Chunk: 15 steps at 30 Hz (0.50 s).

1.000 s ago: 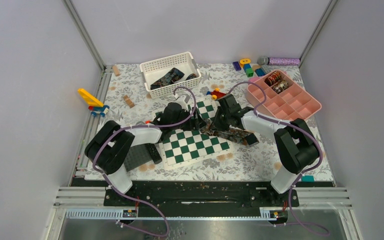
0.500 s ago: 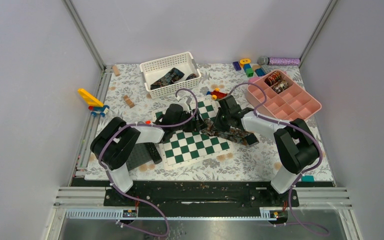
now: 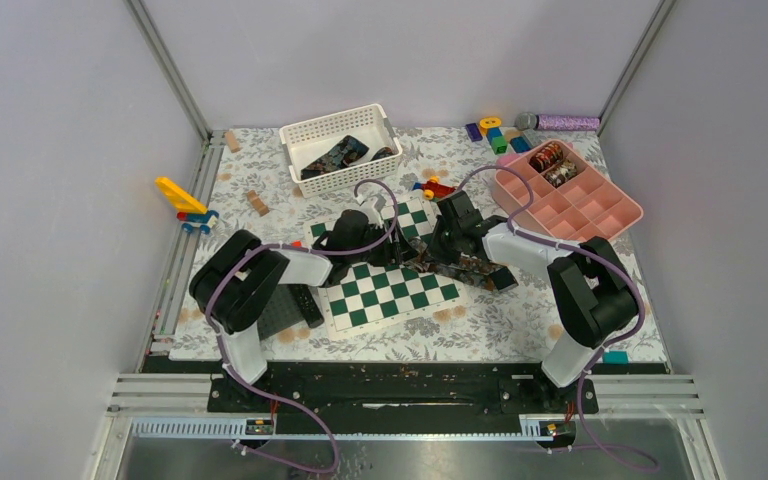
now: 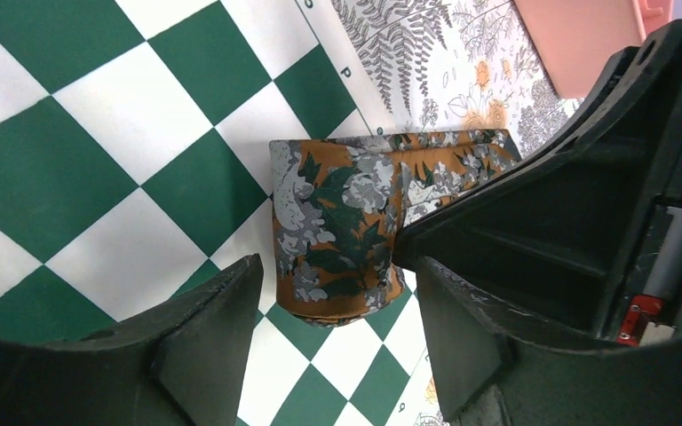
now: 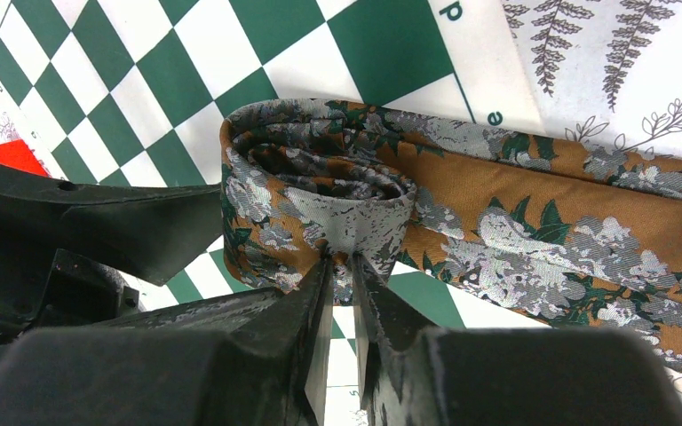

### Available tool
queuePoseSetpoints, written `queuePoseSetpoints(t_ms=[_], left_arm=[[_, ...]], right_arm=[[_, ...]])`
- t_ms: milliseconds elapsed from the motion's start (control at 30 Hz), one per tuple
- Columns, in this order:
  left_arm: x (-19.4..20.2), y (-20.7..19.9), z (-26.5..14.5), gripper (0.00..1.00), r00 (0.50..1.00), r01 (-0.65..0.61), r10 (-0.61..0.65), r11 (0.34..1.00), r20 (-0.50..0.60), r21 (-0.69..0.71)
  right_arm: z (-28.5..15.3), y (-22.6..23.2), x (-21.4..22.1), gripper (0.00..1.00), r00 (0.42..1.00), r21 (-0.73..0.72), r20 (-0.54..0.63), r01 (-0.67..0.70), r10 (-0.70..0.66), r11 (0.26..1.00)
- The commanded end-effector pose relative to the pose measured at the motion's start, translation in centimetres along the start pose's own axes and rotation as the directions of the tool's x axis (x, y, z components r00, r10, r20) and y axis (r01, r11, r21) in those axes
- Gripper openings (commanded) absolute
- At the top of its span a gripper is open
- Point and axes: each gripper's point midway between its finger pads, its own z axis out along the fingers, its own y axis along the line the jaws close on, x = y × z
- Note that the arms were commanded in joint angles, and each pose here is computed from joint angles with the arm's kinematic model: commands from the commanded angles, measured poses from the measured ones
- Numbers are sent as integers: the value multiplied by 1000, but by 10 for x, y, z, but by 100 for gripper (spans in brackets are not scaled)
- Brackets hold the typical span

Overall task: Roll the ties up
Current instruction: Roll the tie at the center of the board.

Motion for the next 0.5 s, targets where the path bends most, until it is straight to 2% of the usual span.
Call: queuePoseSetpoints(t_ms=[0,467], left_arm=[[-12,-19,6,64,999,-13,11,997,32,77],[-4,-24,15,57,1000,2,-2,994,4,112]], right_arm=[[-3,-10,-1,20,1000,39,16,6,-7,999],[-2,-9,-1,20,1000,36,14,9,-9,999]])
